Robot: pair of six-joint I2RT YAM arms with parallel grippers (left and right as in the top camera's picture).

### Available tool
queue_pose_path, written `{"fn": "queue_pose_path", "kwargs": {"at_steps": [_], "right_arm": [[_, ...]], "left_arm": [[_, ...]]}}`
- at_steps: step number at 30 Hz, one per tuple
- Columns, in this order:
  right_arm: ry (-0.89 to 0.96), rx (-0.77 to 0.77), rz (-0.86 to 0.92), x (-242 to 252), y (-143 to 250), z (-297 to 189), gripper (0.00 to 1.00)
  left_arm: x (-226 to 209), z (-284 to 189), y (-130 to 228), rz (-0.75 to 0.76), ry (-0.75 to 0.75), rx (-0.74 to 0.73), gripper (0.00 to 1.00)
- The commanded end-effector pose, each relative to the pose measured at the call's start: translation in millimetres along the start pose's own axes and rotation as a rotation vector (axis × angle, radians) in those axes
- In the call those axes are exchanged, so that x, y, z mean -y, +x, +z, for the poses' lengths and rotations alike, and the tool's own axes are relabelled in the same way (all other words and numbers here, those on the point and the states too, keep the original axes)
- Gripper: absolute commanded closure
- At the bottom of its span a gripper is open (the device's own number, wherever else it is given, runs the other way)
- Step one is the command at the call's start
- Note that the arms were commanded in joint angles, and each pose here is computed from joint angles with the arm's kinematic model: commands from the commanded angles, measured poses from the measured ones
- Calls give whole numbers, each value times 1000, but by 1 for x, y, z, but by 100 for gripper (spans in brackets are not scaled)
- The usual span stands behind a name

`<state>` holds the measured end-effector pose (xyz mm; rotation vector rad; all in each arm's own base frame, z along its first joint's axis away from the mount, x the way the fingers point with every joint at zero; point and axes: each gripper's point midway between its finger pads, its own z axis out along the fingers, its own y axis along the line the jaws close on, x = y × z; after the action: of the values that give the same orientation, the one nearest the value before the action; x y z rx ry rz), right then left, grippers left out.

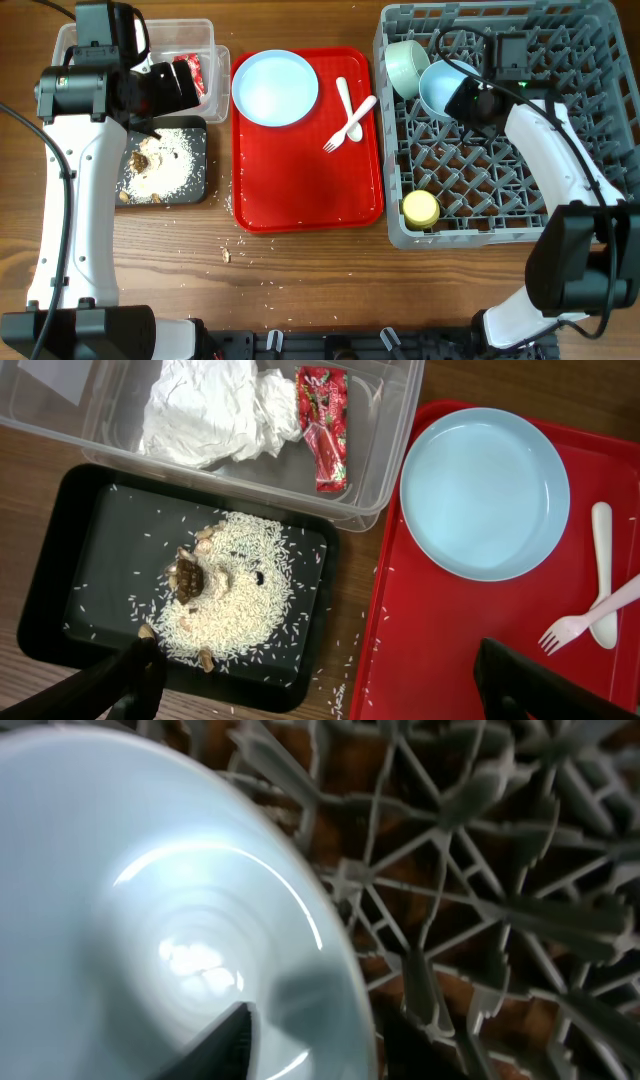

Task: Sort waste into correct bins and load items into the dishwasher rack
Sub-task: 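Grasp the blue bowl with right gripper and place it in rack, then release the blue bowl and withdraw right gripper toward red tray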

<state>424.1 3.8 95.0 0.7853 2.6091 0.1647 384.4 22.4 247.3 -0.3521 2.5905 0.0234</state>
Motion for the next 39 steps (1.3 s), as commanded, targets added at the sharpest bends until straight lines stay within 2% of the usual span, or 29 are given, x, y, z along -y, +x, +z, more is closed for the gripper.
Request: {"fn": "queue_pose_path", "kwargs": {"at_steps": [1,3,4,8,9,17,21,23,26,29,34,36,39], "right_arm": [[7,-46,15,2,11,9,78],[-9,-49,15,-1,12,7,88],[-15,-45,15,-2,11,4,89],[-44,4,9,-7,2,-16,90],[-55,21,3,-9,-1,-23,94],[-16,246,-34,5,-29,-101,96],[229,378,-55,40,-32,-133,96],[418,456,-149,49,-28,-148,96],[668,613,-341,36,-30,-172,96],[833,696,-549,8,-30,-180,96],[1050,628,-877,-25,-29,-146,96],[1164,618,-940,-31,-29,-139,96],[1227,584,-1028,-42,-26,-123,96]], "left_arm": [[-2,-2,-4,-17,-8,14,0],[-2,-2,-4,-17,-8,14,0],[-2,-2,-4,-17,-8,14,0],[-2,-2,-4,-17,-8,14,0],[-2,-2,-4,-17,-8,14,0],[-2,-2,-4,-17,-8,14,0],[-2,-2,-4,-17,-8,14,0],[-2,-2,-4,-17,-8,14,0],[-2,-2,-4,-17,-8,14,0],[-2,-2,-4,-17,-8,14,0],[-2,-2,-4,-17,-8,14,0],[-2,-2,-4,-17,-8,14,0],[-2,-2,-4,-17,-8,14,0]]}}
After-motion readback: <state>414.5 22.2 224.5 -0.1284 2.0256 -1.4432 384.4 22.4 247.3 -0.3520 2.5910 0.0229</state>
